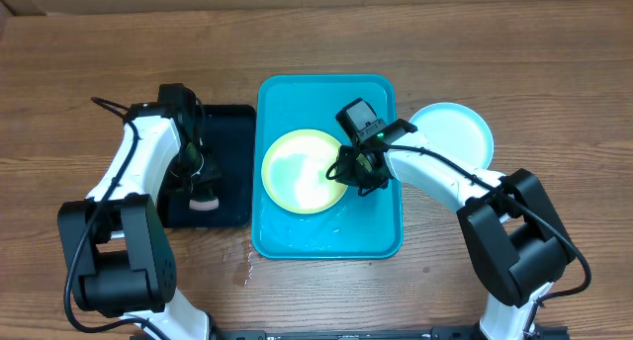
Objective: Clean dirty plates on tray and stack at the side
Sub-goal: 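Carry the sponge left and release it in the black tray, then lift the yellow plate by its rim with the right gripper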
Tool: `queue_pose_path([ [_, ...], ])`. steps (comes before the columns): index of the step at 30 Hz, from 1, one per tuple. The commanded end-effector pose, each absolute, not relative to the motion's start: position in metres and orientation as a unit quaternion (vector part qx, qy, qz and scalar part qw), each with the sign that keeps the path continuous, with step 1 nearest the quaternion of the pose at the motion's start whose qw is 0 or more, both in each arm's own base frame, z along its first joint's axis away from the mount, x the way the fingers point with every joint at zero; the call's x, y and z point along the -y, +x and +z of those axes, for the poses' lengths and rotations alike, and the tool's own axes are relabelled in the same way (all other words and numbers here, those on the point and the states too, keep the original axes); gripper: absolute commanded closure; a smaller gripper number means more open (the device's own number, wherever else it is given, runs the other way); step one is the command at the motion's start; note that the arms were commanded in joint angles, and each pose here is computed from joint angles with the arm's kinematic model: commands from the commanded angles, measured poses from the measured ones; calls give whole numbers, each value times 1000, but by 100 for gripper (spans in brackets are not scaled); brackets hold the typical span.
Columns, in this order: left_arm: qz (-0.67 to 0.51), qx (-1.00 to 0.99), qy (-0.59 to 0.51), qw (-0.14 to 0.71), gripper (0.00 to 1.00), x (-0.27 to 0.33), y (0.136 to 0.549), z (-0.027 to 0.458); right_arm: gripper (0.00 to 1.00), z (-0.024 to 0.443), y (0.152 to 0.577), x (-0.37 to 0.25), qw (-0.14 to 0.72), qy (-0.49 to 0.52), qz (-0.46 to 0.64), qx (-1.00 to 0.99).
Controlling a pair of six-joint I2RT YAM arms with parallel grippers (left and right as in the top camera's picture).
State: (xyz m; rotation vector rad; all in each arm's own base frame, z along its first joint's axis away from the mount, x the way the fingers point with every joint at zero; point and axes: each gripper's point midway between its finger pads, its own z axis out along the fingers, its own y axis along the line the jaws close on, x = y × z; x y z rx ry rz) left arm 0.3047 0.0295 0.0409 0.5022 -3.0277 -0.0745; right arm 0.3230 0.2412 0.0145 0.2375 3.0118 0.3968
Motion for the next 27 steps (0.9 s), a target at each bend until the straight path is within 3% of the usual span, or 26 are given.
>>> queue_pose_path([
  [1, -19, 984, 174, 26, 55, -31, 308, 46, 94, 13, 320, -244, 44, 72, 132, -988],
  [2, -8, 984, 174, 25, 46, -27, 309, 47, 94, 13, 320, -244, 44, 72, 132, -988],
  [4, 21, 987, 161, 22, 40, -19, 313, 49, 92, 14, 320, -245, 45, 72, 132, -988],
  [6, 59, 988, 141, 14, 38, -7, 320, 57, 75, 14, 320, -245, 45, 72, 132, -988],
  [13, 108, 985, 130, -36, 37, 2, 345, 112, 50, 14, 324, -245, 55, 72, 133, -987],
  [19, 112, 974, 134, -144, 38, -7, 359, 195, 48, 16, 331, -247, 71, 72, 135, -986],
  [23, 109, 957, 150, -221, 32, -16, 349, 248, 53, 16, 335, -246, 79, 73, 134, -985],
  [26, 105, 943, 167, -269, 20, -26, 336, 279, 54, 16, 336, -246, 81, 73, 133, -985],
  [27, 102, 938, 169, -284, 5, -28, 331, 288, 54, 16, 336, -246, 82, 73, 133, -985],
])
